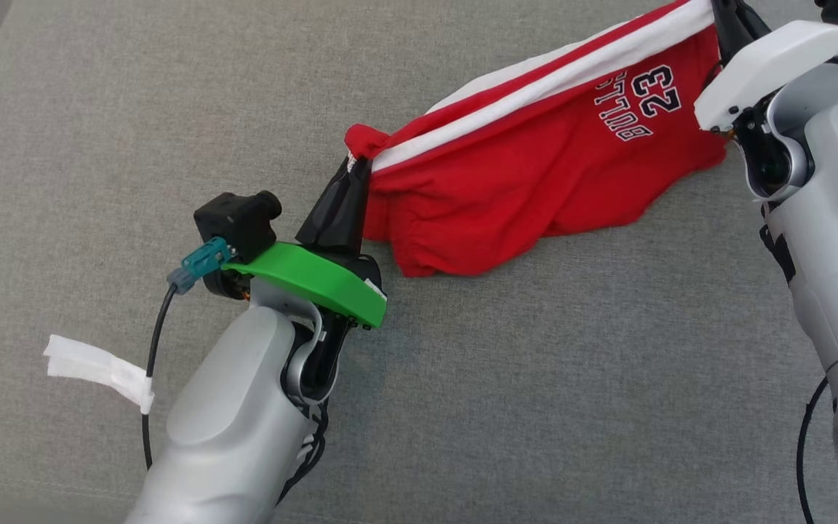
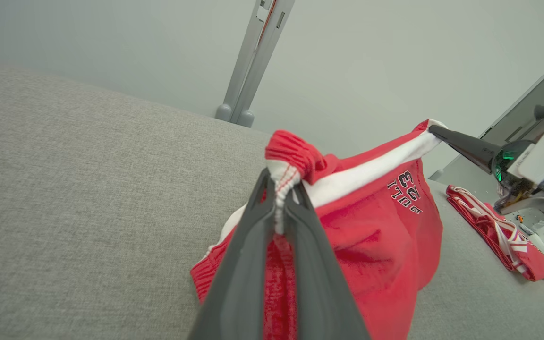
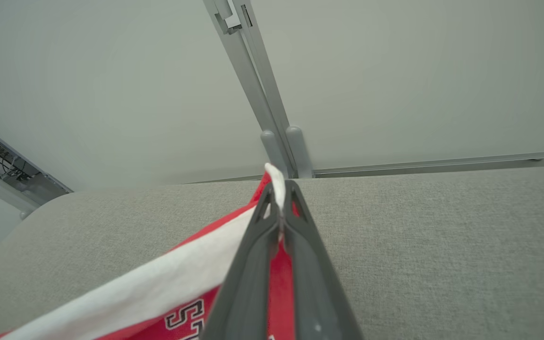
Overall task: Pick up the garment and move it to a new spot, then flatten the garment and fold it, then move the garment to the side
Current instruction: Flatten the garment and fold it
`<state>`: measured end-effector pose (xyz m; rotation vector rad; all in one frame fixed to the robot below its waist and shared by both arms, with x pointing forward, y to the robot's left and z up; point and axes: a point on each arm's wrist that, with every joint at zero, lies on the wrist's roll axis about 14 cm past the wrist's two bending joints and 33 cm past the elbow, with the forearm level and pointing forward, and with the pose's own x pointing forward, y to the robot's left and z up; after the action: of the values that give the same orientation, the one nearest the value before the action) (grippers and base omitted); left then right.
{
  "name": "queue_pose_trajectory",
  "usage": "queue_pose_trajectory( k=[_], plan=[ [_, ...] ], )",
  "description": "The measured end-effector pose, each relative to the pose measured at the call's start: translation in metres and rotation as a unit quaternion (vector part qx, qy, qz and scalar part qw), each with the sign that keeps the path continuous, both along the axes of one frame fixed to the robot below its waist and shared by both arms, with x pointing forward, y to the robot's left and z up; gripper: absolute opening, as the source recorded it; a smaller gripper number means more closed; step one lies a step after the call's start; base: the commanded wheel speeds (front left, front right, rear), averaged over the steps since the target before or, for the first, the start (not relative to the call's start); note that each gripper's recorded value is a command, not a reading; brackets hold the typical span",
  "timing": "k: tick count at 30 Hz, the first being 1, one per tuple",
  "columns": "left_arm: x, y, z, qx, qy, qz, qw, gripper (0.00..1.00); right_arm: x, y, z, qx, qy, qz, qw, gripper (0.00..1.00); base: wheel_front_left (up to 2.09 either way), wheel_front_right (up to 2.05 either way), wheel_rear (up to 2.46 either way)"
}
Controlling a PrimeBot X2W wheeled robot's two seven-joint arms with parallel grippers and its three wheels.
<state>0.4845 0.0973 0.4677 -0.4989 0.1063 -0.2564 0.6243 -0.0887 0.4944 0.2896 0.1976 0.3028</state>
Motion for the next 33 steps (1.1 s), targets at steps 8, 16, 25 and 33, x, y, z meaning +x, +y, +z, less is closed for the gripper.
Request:
queue_pose_trajectory(
  k=[8,16,25,33],
  plan=[
    [0.007,0.01,-0.014,0.017,0.017,0.008,1.0,1.0,0.013,0.015,-0.027,0.001,0.017,0.001,1.0,1.0,0.0,0.0,0.0],
    [0.0,0.024,-0.002,0.029,-0.002,0.034,0.999,1.0,-0.003,-0.004,-0.035,-0.015,0.023,-0.009,1.0,1.0,0.0,0.0,0.0],
    [-0.03,0.069,0.009,0.066,-0.029,0.109,0.991,1.0,-0.039,-0.02,-0.059,-0.059,0.064,0.009,0.996,1.0,0.0,0.0,0.0],
    [-0.06,0.127,0.012,0.089,-0.033,0.195,0.976,1.0,-0.045,-0.01,-0.083,-0.069,0.096,0.024,0.993,1.0,0.0,0.0,0.0]
  ],
)
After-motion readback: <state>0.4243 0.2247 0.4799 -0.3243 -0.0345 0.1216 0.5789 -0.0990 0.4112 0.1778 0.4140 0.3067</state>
